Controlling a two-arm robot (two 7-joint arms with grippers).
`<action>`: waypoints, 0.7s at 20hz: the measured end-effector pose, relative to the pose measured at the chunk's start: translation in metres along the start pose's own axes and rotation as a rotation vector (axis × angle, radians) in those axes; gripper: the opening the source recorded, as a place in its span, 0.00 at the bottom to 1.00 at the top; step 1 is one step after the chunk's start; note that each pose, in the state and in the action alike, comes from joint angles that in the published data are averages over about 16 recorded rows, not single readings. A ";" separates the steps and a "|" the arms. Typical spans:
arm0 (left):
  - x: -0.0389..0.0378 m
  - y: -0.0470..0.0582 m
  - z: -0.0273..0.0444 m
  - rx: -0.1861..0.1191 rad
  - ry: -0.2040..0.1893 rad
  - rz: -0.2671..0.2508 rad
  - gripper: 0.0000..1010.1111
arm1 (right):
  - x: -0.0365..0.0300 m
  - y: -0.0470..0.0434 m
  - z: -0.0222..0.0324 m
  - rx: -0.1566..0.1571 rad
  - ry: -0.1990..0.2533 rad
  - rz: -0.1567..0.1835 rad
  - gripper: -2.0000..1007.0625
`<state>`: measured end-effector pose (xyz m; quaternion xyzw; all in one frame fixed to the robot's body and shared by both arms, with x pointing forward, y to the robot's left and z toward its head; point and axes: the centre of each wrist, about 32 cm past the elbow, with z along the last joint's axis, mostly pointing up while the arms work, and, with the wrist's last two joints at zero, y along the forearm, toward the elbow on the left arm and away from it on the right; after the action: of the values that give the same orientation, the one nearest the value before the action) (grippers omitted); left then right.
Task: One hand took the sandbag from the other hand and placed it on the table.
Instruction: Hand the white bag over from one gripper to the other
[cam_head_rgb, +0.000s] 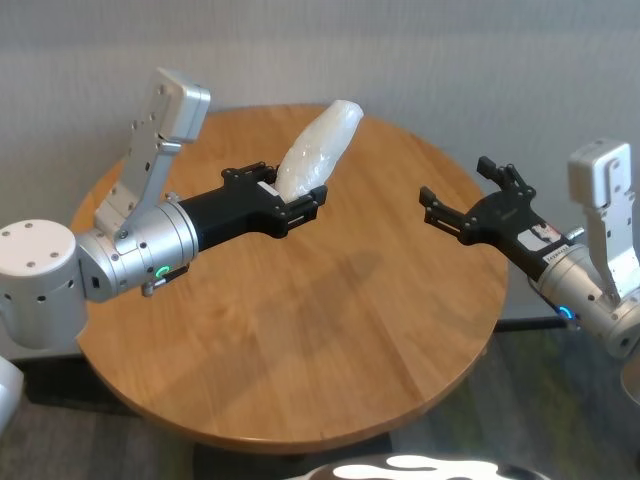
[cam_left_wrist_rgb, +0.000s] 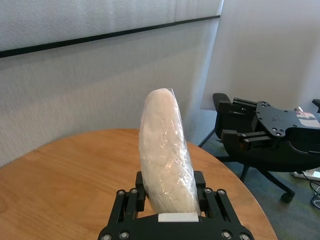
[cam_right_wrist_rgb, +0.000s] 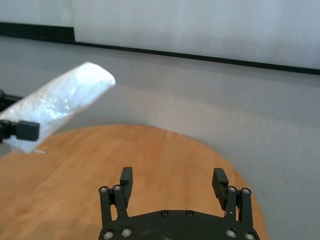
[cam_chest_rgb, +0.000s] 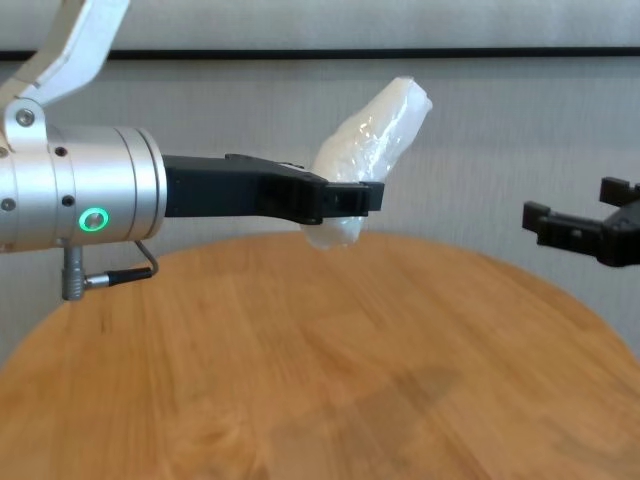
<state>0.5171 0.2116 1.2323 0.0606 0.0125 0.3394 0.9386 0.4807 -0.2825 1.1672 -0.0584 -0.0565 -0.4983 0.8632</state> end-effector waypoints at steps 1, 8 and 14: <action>0.0000 0.000 0.0000 0.000 0.000 0.000 0.59 | -0.0002 0.0004 0.0017 0.004 0.028 0.008 0.99; 0.0000 0.000 0.0000 0.000 0.000 0.000 0.59 | -0.0004 0.0025 0.0071 0.010 0.216 0.055 0.99; 0.0000 0.000 0.0000 0.000 0.000 0.000 0.59 | 0.0002 0.0025 0.0077 0.013 0.349 0.102 0.99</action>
<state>0.5171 0.2116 1.2323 0.0607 0.0125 0.3394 0.9386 0.4827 -0.2803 1.1748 0.0321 0.0940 -0.4563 0.8843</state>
